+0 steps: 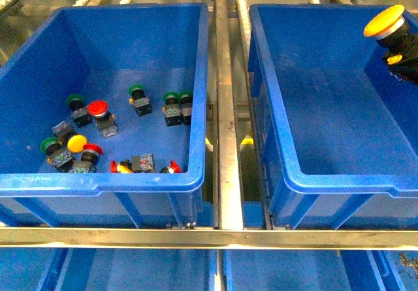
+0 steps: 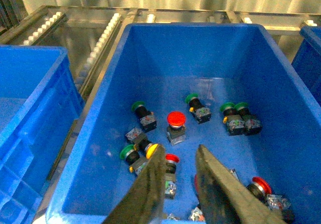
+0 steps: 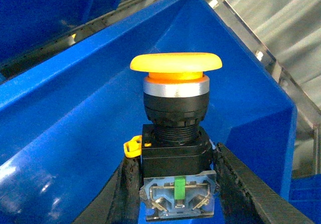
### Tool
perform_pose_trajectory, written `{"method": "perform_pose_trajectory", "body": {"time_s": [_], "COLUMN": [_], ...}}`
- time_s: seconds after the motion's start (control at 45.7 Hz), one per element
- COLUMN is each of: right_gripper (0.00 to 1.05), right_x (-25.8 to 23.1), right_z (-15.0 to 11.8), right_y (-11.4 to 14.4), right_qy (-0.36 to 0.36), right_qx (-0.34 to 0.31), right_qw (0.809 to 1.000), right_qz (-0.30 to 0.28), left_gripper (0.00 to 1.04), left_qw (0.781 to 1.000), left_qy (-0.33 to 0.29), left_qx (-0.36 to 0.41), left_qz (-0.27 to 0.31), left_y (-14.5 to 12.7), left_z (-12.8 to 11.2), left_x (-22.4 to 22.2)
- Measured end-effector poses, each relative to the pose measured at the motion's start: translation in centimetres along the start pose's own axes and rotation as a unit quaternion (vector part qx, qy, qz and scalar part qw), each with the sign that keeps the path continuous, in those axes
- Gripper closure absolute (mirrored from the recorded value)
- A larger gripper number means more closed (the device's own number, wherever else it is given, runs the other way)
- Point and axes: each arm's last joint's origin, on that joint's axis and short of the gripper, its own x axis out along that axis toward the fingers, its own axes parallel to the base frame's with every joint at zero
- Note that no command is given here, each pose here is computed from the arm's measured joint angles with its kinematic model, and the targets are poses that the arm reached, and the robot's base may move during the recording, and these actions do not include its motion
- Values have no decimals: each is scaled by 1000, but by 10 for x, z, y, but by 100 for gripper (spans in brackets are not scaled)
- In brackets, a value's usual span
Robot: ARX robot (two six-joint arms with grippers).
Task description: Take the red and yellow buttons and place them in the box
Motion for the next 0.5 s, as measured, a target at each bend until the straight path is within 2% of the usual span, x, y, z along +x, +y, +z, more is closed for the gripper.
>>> {"method": "perform_pose_trajectory", "body": {"time_s": [0.109,0.503], "right_gripper": [71,71], "right_x": [-3,-13], "right_z": [2,-1], "right_y": [1,7], "right_qy": [-2,3], "right_qx": [3,15], "right_qw": [1000,1000], "right_qz": [0,4], "left_gripper": [103,103], "left_qw": [1000,1000], "left_qy": [0,-2], "left_qx": [2,6], "left_qz": [0,0], "left_y": [5,22], "left_z": [0,2], "left_x": [-12,-49]}}
